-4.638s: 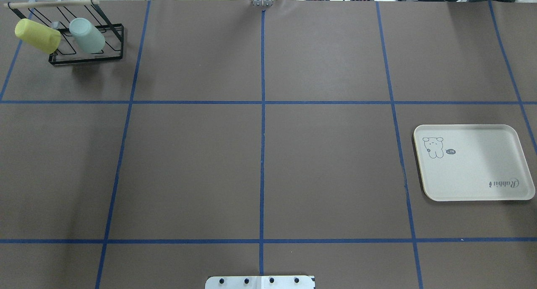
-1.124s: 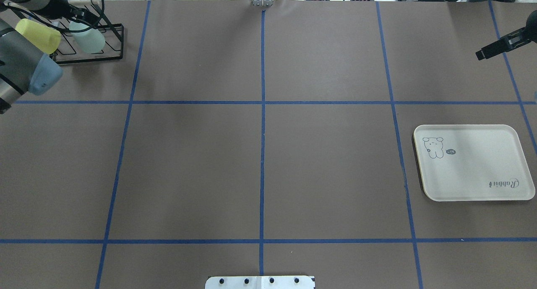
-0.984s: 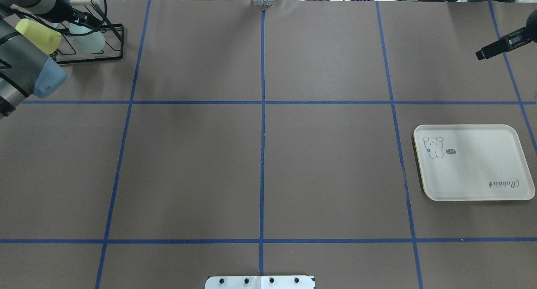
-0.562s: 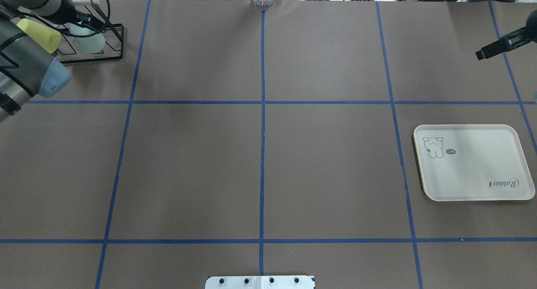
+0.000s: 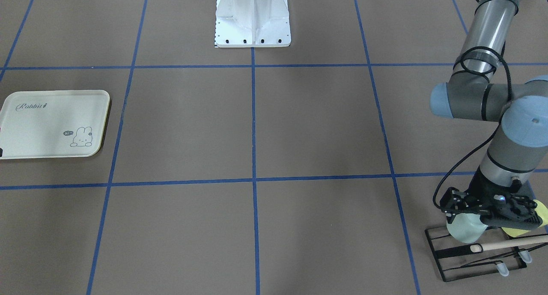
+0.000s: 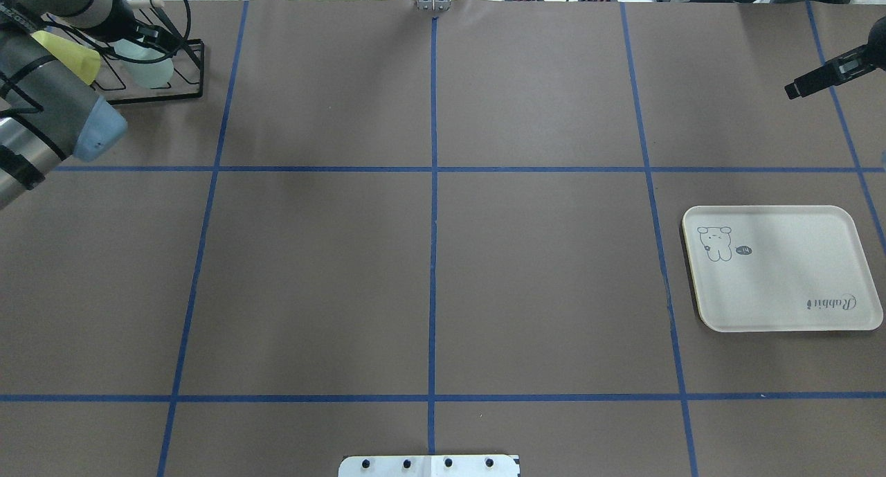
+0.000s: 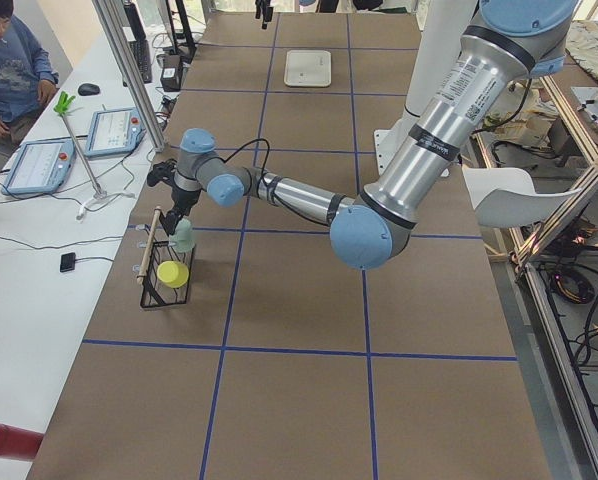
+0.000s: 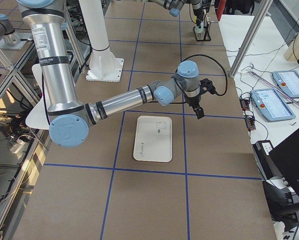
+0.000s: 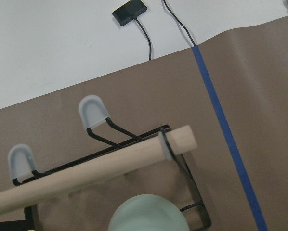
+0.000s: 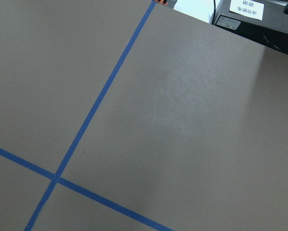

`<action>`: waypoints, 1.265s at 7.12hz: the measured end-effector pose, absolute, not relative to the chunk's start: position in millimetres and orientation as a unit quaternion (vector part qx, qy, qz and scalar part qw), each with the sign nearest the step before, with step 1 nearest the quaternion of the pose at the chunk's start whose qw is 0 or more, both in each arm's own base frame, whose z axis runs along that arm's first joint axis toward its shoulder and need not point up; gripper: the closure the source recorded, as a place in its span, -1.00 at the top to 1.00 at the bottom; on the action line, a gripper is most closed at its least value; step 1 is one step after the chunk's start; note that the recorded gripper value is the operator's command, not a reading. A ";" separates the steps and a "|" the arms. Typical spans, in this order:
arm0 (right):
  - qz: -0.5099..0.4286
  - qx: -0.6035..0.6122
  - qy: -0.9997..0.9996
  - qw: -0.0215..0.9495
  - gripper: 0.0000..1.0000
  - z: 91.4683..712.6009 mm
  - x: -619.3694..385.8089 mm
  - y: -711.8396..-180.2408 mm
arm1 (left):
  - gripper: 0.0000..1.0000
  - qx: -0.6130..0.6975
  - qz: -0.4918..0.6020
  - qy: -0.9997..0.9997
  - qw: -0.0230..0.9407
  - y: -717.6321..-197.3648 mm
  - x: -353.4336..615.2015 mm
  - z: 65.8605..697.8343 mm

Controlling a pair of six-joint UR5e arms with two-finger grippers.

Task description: Left arm grabs green cup and hands to right arm on tray

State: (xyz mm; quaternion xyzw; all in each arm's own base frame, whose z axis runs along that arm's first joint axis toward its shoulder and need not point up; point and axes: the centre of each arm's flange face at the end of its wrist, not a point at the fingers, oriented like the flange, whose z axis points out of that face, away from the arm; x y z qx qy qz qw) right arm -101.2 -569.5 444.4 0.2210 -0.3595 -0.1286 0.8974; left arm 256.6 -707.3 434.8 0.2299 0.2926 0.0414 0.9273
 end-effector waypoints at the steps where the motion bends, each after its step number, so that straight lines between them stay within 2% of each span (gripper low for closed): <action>1: -0.129 0.221 -0.359 0.897 1.00 444.4 -101.2 -569.5 | 1.00 0.229 0.042 0.293 0.927 -705.7 257.3 436.2; 4: -0.129 0.222 -0.360 0.897 1.00 443.8 -101.2 -569.4 | 0.98 0.226 0.042 0.292 0.928 -702.5 257.0 441.7; 5: -0.129 0.222 -0.360 0.897 1.00 443.5 -101.1 -569.3 | 0.59 0.225 0.042 0.291 0.929 -701.8 256.7 443.7; 7: -0.129 0.222 -0.360 0.897 1.00 443.1 -101.1 -569.2 | -0.34 0.223 0.043 0.289 0.930 -699.0 255.5 448.7; 8: -0.129 0.222 -0.360 0.897 1.00 442.7 -101.1 -569.1 | -0.69 0.224 0.044 0.288 0.930 -697.3 254.1 450.0; 9: -0.129 0.222 -0.360 0.897 1.00 442.4 -101.0 -569.0 | -0.92 0.226 0.045 0.288 0.930 -695.5 251.8 448.7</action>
